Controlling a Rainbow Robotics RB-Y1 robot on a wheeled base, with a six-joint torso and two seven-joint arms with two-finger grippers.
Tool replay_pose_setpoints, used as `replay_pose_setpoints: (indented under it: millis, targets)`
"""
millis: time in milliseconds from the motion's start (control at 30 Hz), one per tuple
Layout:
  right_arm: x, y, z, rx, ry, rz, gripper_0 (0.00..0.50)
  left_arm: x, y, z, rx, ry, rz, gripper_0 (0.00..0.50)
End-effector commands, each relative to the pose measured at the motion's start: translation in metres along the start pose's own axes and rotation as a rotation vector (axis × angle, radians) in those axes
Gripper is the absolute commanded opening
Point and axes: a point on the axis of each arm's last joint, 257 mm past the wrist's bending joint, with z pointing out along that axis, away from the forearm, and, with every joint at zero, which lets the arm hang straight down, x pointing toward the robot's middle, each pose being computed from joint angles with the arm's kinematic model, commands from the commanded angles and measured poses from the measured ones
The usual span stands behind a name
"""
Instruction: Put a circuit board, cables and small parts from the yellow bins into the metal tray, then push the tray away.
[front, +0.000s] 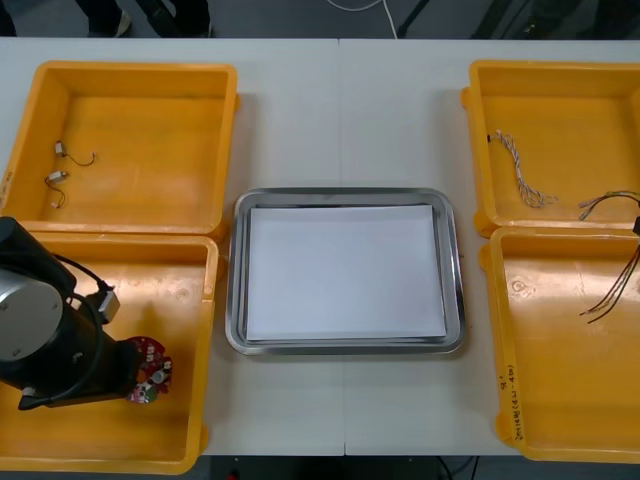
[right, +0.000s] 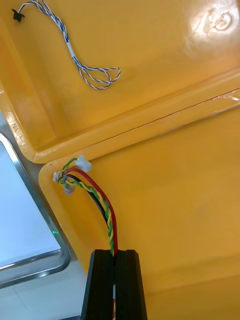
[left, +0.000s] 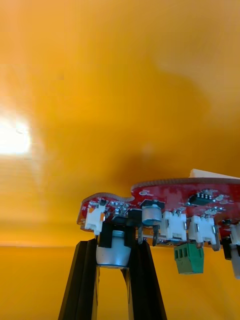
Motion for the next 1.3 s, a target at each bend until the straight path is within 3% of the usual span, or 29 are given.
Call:
replay_pose_setpoints:
  millis: [33,233,633,933,1033,1200,1300]
  targets:
    - [-0.025,-0.001,-0.032,0.049,-0.082,-0.198,0.000,-0.033,0.027,-0.031,-0.062,-0.078,0.062,0.000]
    - [-0.026,0.004,-0.035,0.092,-0.066,-0.388,0.000,-0.047,0.046,-0.033,-0.101,-0.066,0.043,0.000]
    - [-0.010,0.049,-0.036,0.005,-0.012,-0.717,0.000,-0.048,0.062,-0.022,-0.123,-0.022,0.018,0.000]
    - [0.004,0.071,-0.028,0.004,0.014,-0.915,0.000,-0.047,0.063,-0.021,-0.122,-0.016,0.032,0.019]
    - [0.011,0.075,-0.025,0.015,0.016,-0.946,0.000,-0.046,0.062,-0.021,-0.118,-0.014,0.038,0.095]
    - [0.019,0.078,-0.021,0.025,0.020,-0.973,0.000,-0.046,0.061,-0.021,-0.115,-0.012,0.044,0.289]
    - [0.023,0.081,-0.019,0.011,0.029,-0.976,0.000,-0.046,0.061,-0.021,-0.114,-0.012,0.048,0.467]
